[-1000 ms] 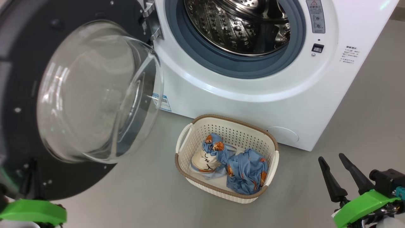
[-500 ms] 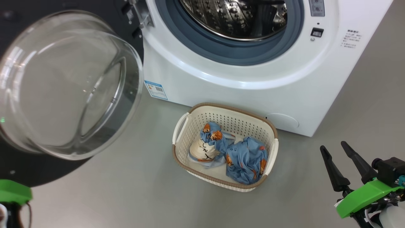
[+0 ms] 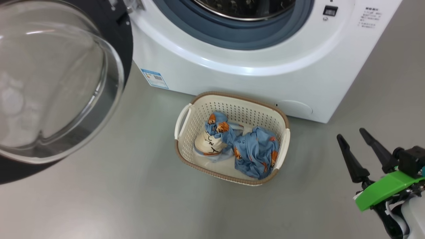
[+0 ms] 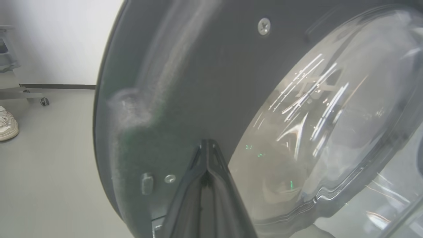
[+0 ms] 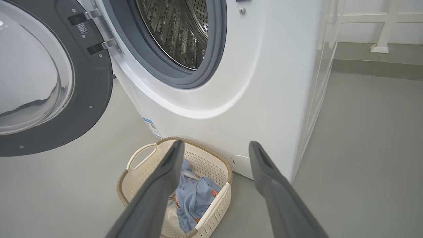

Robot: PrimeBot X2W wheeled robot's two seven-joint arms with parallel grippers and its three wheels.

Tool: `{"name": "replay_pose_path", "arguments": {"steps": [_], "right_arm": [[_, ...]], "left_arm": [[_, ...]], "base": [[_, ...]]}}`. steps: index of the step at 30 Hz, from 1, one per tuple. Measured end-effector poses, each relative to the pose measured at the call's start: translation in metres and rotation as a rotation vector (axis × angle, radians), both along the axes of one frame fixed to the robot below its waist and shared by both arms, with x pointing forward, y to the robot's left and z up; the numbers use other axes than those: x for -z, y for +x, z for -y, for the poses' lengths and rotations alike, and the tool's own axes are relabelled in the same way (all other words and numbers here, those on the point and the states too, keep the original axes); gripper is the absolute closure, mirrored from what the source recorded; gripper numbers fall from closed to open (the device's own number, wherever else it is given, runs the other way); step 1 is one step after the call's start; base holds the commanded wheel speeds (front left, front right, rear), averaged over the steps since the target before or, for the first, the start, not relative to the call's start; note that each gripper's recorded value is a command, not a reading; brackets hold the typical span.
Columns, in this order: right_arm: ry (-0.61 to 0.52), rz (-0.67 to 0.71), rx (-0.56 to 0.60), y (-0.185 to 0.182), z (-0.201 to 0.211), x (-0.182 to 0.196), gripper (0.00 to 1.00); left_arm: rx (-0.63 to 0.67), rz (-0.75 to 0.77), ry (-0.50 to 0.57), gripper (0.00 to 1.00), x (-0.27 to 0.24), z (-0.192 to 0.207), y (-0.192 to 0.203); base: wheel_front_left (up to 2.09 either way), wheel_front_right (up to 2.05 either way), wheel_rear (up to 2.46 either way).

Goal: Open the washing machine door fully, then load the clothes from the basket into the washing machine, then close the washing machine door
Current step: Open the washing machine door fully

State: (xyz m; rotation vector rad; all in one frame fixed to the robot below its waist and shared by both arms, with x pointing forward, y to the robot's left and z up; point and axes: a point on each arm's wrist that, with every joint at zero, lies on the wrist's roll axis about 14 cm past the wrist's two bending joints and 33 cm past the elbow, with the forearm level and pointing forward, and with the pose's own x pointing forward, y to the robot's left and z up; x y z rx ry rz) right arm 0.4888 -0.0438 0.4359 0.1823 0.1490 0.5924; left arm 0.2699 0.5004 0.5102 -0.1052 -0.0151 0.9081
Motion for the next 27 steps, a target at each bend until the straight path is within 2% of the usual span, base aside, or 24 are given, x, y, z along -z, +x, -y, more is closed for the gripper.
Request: {"name": "replay_pose_path", "arguments": {"steps": [16,27], "right_arm": [[-0.027,-0.011,0.001,0.002,0.007,0.01,0.0],[-0.008,0.026,0.005,-0.007,0.002,-0.013,0.0]], "left_arm": [[-0.019,-0.06,-0.015,1.0,0.005,-0.024,0.018],[0.026,0.034,-0.018,1.0,-0.009,-0.012,0.016]], "base": [[0.0,0.0,0.0],[0.0,0.0,0.0]]}}
